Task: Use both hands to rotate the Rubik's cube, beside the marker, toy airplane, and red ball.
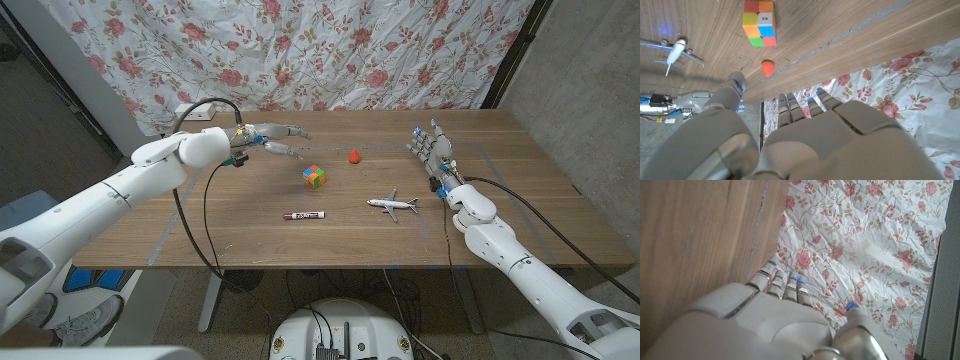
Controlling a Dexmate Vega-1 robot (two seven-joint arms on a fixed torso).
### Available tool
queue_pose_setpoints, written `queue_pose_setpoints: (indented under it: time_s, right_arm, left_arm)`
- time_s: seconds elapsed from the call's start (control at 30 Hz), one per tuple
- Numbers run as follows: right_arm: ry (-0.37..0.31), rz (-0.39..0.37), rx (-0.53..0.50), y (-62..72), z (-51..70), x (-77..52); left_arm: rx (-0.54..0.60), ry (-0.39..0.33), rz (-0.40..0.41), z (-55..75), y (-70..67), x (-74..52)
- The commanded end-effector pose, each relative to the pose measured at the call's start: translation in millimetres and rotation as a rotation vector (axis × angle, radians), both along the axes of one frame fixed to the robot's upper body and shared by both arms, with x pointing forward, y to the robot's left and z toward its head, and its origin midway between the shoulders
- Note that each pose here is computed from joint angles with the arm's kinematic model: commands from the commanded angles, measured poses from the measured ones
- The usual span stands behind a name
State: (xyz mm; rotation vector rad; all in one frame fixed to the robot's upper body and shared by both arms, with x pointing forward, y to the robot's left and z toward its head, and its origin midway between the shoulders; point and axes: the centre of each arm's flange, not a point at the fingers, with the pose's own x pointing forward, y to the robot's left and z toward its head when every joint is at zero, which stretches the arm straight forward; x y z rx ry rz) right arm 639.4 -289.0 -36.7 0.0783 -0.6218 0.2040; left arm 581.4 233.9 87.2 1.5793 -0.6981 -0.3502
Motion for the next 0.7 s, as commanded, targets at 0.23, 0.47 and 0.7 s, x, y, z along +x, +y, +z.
queue_pose_setpoints:
  time_s: [0.23,0.47,0.7]
  right_arm:
    - [0.012,-0.013,0.007,-4.5,0.5,4.7]
    - [0.015,-0.010,0.010,-5.4,1.4,7.8]
    - [0.019,-0.005,0.010,-5.4,2.0,12.0]
  left_arm:
    - [0.258,-0.101,0.080,3.9,-32.3,5.5]
    - [0.328,-0.115,0.125,1.0,-43.3,9.8]
    - [0.389,-0.143,0.142,-2.0,-55.0,14.0]
